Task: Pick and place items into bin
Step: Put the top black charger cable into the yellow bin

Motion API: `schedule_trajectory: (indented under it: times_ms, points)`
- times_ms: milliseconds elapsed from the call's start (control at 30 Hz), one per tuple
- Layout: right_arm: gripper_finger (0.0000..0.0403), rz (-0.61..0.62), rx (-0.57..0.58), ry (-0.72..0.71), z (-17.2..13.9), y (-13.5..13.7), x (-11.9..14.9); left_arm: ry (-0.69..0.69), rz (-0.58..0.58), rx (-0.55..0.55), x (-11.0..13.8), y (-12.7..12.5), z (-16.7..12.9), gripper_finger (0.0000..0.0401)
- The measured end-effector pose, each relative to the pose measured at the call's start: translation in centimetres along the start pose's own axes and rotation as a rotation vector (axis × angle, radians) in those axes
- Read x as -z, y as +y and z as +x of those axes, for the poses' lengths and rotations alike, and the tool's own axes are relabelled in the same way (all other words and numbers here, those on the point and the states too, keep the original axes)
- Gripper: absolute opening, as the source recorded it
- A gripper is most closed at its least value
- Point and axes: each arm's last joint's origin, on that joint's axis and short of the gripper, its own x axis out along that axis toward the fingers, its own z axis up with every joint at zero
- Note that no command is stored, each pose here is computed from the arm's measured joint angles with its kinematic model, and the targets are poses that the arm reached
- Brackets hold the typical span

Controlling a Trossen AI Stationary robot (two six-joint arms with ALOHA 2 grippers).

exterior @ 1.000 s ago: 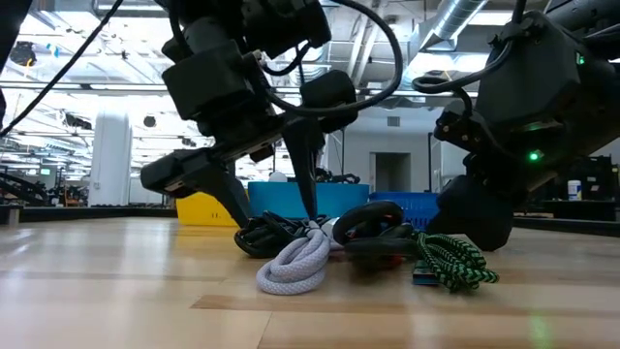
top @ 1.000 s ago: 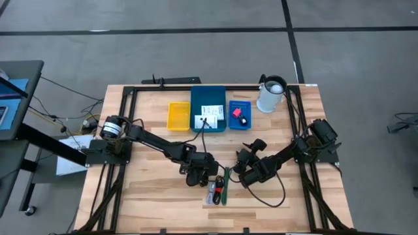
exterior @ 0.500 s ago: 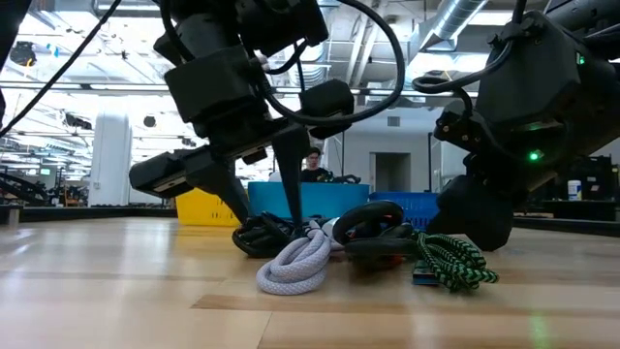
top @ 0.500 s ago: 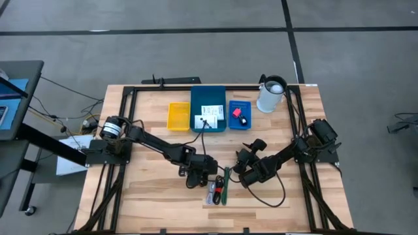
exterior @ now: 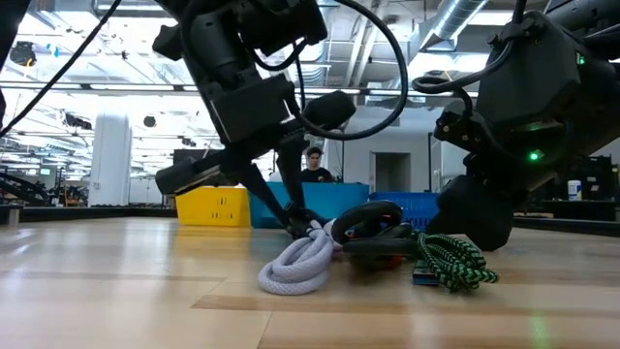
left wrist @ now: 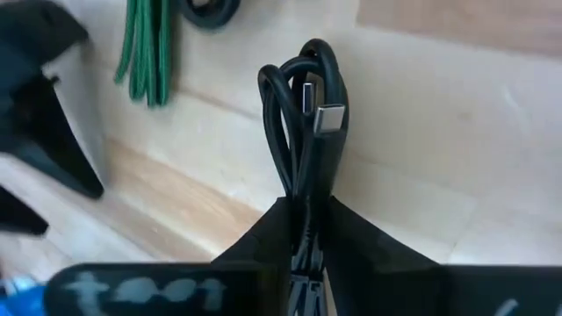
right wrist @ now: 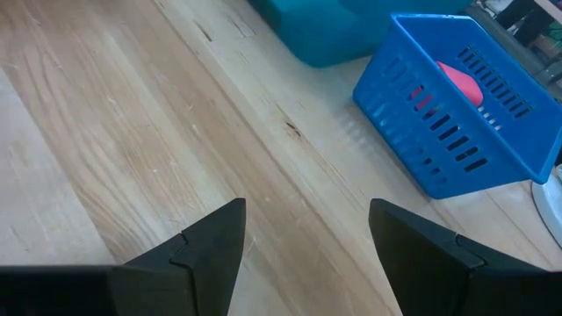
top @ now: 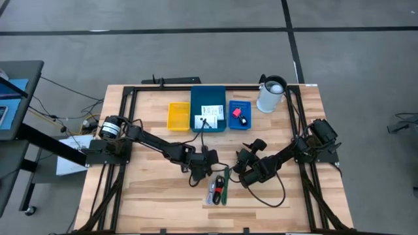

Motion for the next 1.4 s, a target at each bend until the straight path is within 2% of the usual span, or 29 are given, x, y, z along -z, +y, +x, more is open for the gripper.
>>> schedule_trajectory:
  times_ms: [100, 267, 433, 600, 800, 1000, 1167, 1400]
  points:
    - [0.0239, 0.000, 0.000, 0.000, 0.0, 0.0, 0.0, 0.033, -0.015, 0.008, 0.1, -0.2, -0.1, 0.0040]
    - [0.0239, 0.000, -0.001, -0.001, 0.0, 0.0, 0.0, 0.113, -0.009, -0.005, 0.0, -0.4, -0.5, 0.0023]
    - [0.0239, -0.001, -0.002, -0.002, 0.0, 0.0, 0.0, 0.193, -0.004, -0.009, 0.4, -0.4, -1.7, 0.0028]
    - [0.0239, -0.001, -0.002, -0.002, -0.1, 0.0, 0.0, 0.265, -0.063, -0.074, 1.0, 0.3, -4.3, 0.0025]
    - [0.0239, 0.000, -0.003, -0.003, -0.1, 0.0, 0.0, 0.347, -0.148, -0.191, 2.3, 1.3, -8.9, 0.0028]
    - [0.0239, 0.000, -0.004, -0.003, -0.1, 0.1, 0.0, 0.520, -0.211, -0.255, 5.5, 1.7, -12.5, 0.0028]
    - [0.0239, 0.000, -0.004, -0.003, -0.1, 0.1, 0.0, 0.694, -0.257, -0.200, 9.1, 1.5, -13.1, 0.0031]
    - [0.0239, 0.000, -0.004, -0.003, -0.1, 0.1, 0.0, 0.805, -0.337, -0.109, 13.8, 1.5, -12.7, 0.0030]
